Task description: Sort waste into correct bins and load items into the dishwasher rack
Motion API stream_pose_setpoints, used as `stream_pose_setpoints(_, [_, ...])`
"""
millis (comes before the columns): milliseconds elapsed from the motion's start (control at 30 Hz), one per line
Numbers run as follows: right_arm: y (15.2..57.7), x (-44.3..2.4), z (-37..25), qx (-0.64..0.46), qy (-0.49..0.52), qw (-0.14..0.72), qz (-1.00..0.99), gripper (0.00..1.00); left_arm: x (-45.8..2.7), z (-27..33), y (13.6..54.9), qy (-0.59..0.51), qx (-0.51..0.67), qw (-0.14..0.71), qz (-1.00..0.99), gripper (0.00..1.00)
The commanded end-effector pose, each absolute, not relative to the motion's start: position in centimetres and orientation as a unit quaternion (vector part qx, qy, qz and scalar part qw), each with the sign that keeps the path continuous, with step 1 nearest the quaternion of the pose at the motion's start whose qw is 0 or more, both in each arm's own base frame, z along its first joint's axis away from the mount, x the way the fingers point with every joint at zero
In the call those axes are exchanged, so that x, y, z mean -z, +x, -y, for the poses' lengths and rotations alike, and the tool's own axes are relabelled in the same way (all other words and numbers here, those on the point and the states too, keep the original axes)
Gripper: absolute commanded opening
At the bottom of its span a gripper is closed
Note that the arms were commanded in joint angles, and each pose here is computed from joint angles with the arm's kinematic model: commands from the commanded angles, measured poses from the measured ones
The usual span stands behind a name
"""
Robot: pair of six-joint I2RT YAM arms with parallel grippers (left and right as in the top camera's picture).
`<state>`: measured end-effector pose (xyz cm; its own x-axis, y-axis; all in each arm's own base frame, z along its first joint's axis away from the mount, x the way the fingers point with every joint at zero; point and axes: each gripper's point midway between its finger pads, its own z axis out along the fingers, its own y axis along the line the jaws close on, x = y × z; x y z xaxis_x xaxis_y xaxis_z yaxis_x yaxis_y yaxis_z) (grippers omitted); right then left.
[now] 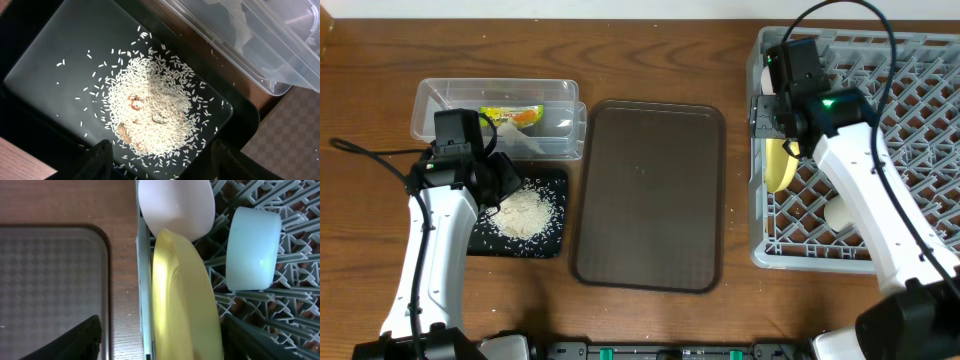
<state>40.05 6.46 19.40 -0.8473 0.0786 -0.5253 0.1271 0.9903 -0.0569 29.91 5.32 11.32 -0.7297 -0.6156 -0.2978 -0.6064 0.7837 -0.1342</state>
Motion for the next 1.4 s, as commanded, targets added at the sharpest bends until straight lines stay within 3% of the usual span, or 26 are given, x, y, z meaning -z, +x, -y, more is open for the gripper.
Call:
stream_pose_setpoints(0, [39.5, -22.8, -4.6, 0.031, 0.094, 0.311, -0.945, 0.79, -11.6, -5.5, 30.0, -0.335, 0.013, 0.169, -0.927, 0.66])
stream_pose_setpoints(300, [38.4, -23.6, -1.0, -0.017, 0.142, 0.297, -0.944, 0.9, -11.6, -5.5, 30.0, -0.335, 0.013, 0.169, -0.927, 0.66])
stream_pose_setpoints(467, [38.0, -23.2, -1.8, -0.079, 0.096, 0.273, -0.954, 0.93, -11.6, -5.3, 30.0, -0.308, 0.014, 0.168, -0.936, 0.66])
stream_pose_setpoints(633, [34.8, -21.5, -2.2, -0.08, 0.081, 0.204, -0.972, 0.99, -11.6, -1.8, 30.0, -0.241, 0.096, 0.147, -0.955, 0.66])
stream_pose_setpoints(700, [33.3, -20.9, -2.5, -0.083, 0.073, 0.171, -0.979, 0.99, -11.4, -0.8, 29.2, -0.234, 0.104, 0.127, -0.958, 0.67])
stream_pose_setpoints(733, [32.8, -20.7, -2.5, -0.083, 0.073, 0.161, -0.981, 0.99, -11.2, -0.4, 28.5, -0.228, 0.103, 0.111, -0.962, 0.74])
stream_pose_setpoints(867, [31.1, -20.2, -2.5, -0.08, 0.073, 0.137, -0.985, 0.99, -10.6, 1.8, 25.3, -0.183, 0.096, 0.045, -0.977, 0.76])
stream_pose_setpoints(1133, [27.3, -19.9, -3.1, -0.084, 0.054, 0.155, -0.983, 0.99, -10.8, 4.7, 18.7, -0.118, 0.065, -0.08, -0.988, 0.79])
stream_pose_setpoints(1233, [25.6, -19.0, -3.8, -0.092, 0.041, 0.183, -0.978, 0.99, -11.6, 5.6, 17.9, -0.091, 0.066, -0.069, -0.991, 0.79])
stream_pose_setpoints(1367, [23.6, -17.5, -4.6, -0.103, 0.021, 0.229, -0.968, 0.99, -13.5, 5.1, 18.5, -0.073, 0.029, 0.041, -0.996, 0.79])
